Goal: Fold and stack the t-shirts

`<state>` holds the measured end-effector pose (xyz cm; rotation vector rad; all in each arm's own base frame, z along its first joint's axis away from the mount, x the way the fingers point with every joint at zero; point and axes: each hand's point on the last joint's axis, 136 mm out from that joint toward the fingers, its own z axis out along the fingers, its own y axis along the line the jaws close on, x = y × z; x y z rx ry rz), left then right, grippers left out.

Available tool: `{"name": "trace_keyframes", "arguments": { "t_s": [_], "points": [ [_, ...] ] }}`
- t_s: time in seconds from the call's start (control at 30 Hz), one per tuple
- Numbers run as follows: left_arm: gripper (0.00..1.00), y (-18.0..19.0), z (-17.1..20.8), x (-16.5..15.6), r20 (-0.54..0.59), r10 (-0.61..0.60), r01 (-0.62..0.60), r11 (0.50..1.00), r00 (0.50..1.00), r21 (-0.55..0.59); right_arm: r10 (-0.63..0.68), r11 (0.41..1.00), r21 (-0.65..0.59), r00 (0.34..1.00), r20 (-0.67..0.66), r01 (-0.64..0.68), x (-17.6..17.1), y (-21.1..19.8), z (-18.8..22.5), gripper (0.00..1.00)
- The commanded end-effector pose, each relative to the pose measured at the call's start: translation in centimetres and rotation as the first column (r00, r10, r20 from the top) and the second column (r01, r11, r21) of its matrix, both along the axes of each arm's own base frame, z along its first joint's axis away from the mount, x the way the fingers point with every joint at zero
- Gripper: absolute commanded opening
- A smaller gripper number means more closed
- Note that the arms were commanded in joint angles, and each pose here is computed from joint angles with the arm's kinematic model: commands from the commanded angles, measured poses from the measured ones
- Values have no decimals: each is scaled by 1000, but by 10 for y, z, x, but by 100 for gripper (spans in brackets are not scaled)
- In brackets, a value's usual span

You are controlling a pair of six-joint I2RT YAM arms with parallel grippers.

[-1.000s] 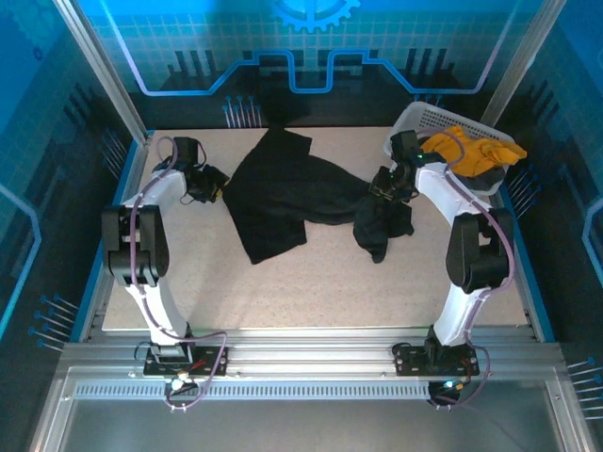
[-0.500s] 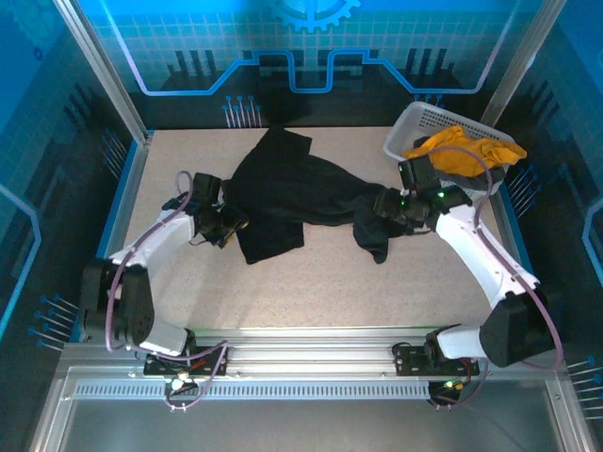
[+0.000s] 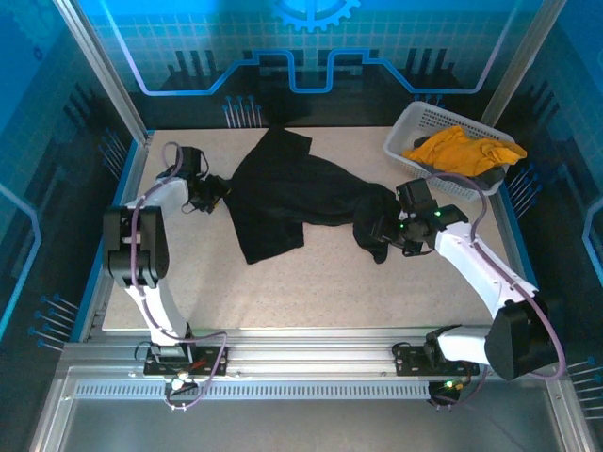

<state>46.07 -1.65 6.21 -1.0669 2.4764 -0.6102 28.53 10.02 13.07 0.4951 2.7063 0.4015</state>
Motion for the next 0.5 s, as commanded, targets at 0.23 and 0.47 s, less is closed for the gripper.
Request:
{"name": "trace_keyframes", "arguments": {
  "t_s": [0.23,0.47],
  "points": [
    [33,-25,-13,-2,13,-87,87,994,996,-70,-23,999,27,1000,-6,23,3,1,3,58],
    [0,-26,9,-13,40,-72,75,995,997,-64,-112,994,-3,994,2,112,13,-21,5,57]
  ]
}}
